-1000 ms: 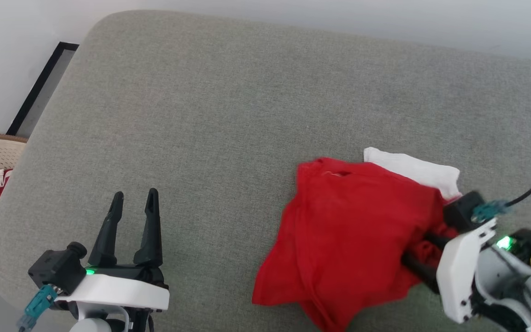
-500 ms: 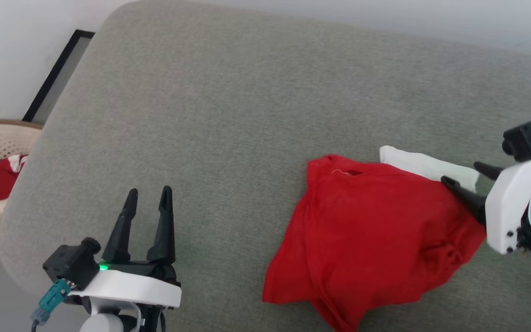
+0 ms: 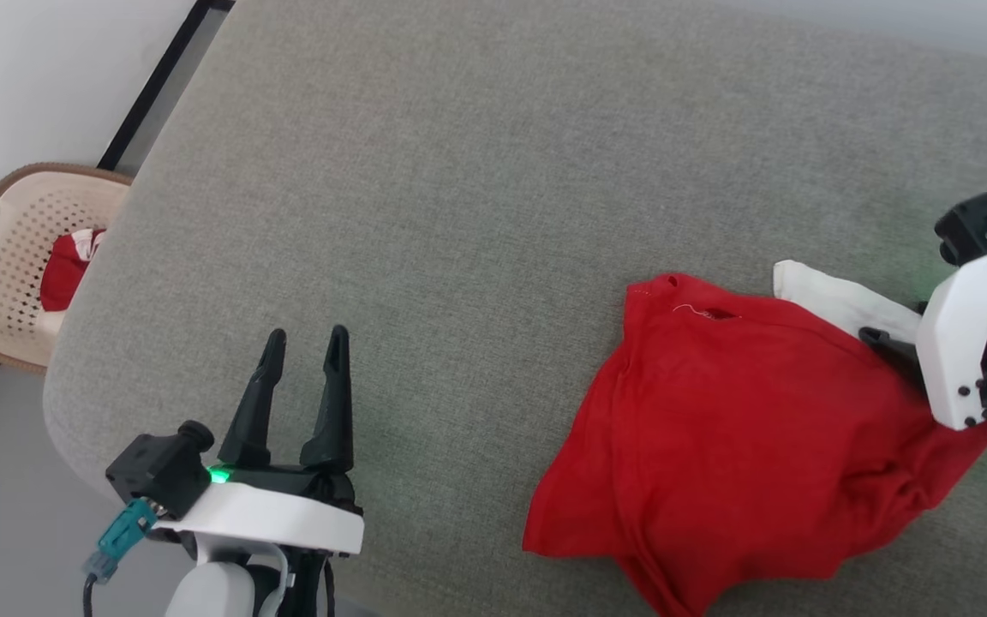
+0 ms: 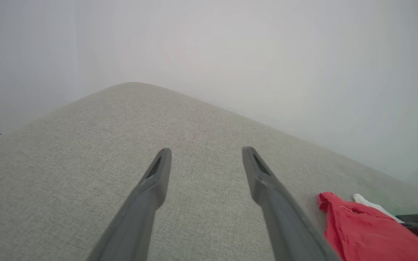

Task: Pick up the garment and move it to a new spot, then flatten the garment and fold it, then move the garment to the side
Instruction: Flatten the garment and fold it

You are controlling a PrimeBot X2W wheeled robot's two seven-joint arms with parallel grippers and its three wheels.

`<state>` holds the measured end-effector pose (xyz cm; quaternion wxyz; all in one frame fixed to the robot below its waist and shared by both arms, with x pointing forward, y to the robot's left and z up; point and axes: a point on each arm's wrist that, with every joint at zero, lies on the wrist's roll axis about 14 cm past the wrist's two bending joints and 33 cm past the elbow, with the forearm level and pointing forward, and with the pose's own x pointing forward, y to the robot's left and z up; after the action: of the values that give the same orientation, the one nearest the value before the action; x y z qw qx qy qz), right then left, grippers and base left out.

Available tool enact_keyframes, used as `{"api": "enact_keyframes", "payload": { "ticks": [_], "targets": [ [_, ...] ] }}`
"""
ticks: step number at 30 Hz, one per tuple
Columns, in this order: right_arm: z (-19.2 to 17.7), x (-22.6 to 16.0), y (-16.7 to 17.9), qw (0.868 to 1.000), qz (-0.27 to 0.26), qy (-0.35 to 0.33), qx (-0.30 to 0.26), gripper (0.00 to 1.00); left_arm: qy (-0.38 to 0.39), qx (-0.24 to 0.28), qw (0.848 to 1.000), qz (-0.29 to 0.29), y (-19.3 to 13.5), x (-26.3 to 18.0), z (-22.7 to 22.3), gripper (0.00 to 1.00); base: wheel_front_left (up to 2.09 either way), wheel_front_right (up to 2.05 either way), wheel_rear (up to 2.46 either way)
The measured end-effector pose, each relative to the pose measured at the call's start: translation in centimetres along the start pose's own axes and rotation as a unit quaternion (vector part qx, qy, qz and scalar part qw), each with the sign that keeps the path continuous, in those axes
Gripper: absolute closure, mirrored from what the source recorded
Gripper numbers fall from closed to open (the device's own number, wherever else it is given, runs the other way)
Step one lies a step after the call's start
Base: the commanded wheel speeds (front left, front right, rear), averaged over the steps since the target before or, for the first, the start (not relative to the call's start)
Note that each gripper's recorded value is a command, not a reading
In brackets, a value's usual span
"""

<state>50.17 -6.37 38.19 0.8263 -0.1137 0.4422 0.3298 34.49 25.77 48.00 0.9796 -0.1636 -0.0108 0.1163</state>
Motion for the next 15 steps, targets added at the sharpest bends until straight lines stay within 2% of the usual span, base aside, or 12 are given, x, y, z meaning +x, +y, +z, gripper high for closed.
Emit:
{"api": "enact_keyframes", "payload": {
  "ticks": [5, 6, 7, 12, 15],
  "targets": [
    [-0.4, 1.7, 0.1, 0.999, 0.009, 0.031, -0.015, 0.00, 0.004, 0.001, 1.000, 0.008, 0.4, 0.1, -0.3, 0.00, 0.00, 0.00, 0.00],
    [-0.4, 1.8, 0.2, 0.999, 0.013, 0.035, -0.018, 0.53, 0.005, 0.002, 1.000, 0.009, 0.4, 0.1, -0.3, 0.00, 0.00, 0.00, 0.00],
    [-0.4, 1.9, 0.2, 0.999, 0.014, 0.037, -0.019, 1.00, 0.006, 0.002, 1.000, 0.010, 0.5, 0.1, -0.4, 0.00, 0.00, 0.00, 0.00],
    [1.0, 1.0, -1.1, 1.000, 0.004, -0.002, -0.002, 1.00, 0.002, -0.002, 1.000, 0.006, 0.3, 0.5, -0.3, 0.00, 0.00, 0.00, 0.00],
    [1.7, -0.6, -3.8, 0.999, -0.028, -0.031, 0.020, 1.00, 0.000, -0.003, 1.000, -0.001, -0.1, 0.8, -0.2, 0.00, 0.00, 0.00, 0.00]
  ]
}}
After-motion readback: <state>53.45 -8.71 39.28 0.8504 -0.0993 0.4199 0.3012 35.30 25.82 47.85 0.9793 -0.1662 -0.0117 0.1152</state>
